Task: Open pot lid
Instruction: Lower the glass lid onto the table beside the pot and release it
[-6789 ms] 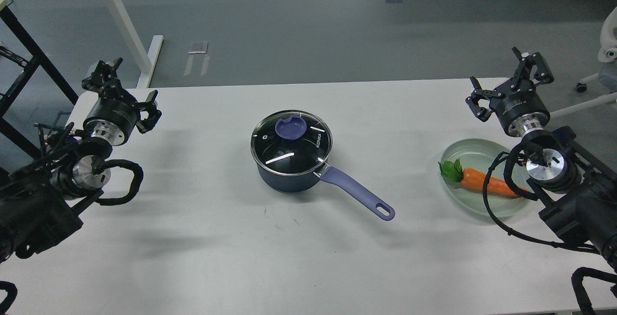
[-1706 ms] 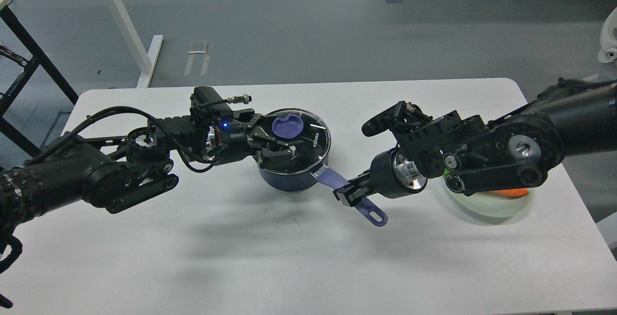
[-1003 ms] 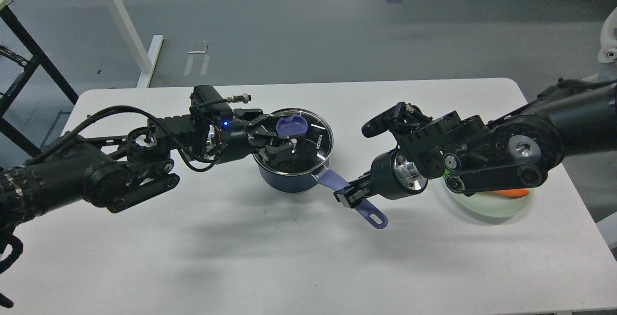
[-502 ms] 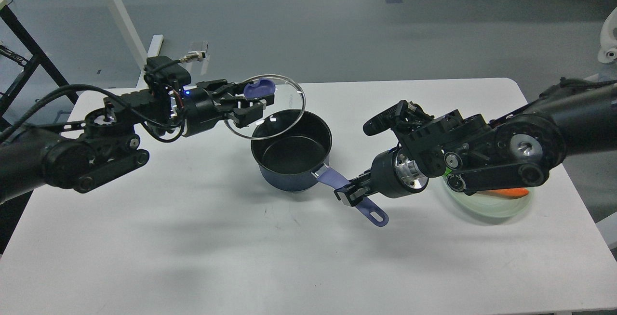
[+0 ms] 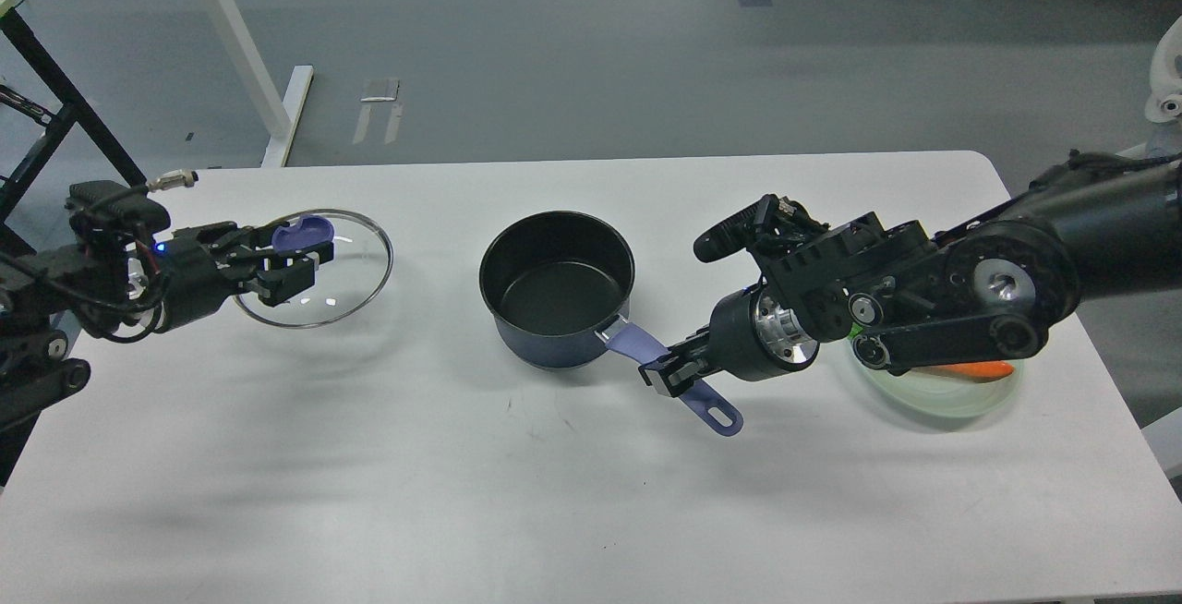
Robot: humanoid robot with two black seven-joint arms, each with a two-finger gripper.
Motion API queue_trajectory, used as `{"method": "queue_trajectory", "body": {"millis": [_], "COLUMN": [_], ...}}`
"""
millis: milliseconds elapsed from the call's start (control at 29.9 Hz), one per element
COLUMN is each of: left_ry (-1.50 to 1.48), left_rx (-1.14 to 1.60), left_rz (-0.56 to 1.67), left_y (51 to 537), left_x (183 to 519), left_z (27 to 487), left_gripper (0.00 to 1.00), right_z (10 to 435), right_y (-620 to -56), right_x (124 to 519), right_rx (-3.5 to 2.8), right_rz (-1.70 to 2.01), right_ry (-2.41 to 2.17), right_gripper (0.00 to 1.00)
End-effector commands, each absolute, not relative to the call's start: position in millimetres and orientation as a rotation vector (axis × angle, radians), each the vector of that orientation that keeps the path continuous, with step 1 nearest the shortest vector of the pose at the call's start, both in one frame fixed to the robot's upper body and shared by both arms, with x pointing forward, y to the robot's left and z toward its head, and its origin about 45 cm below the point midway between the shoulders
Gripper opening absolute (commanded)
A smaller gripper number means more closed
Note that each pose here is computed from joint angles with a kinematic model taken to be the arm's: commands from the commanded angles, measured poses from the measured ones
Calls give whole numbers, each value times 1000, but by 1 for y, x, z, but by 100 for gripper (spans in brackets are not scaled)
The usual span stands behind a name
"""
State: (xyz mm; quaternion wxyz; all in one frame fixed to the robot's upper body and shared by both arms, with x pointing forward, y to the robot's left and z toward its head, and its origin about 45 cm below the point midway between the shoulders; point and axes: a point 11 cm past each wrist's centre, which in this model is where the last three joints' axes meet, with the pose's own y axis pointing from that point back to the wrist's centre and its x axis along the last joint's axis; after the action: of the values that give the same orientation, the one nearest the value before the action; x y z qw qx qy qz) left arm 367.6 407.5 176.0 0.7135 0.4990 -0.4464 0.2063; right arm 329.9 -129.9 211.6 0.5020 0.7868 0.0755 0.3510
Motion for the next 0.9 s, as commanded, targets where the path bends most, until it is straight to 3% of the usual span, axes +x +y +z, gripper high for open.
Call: {"method": "queue_trajectory", "body": {"millis": [0,401,736,870], "left_ry": [-958,-912,-907,-908], "left_rx": [1163,1234,1236,1236], "left_rz": [468,473,473,479], "left_y": [430,453,454,455], "left_x": [361,345,344,344], "left_z": [164,141,140,141], "left_gripper": [48,50,62,77], "right_z": [211,207,207,208], "right_y": [-134,-137,-136,-136], "right_x": [330,329,329,328], "right_rx": [1896,1898,1898,1901], "right_rz": [841,826,826,825], "right_ry": [180,181,183,183], "right_gripper": [22,22,22,22]}}
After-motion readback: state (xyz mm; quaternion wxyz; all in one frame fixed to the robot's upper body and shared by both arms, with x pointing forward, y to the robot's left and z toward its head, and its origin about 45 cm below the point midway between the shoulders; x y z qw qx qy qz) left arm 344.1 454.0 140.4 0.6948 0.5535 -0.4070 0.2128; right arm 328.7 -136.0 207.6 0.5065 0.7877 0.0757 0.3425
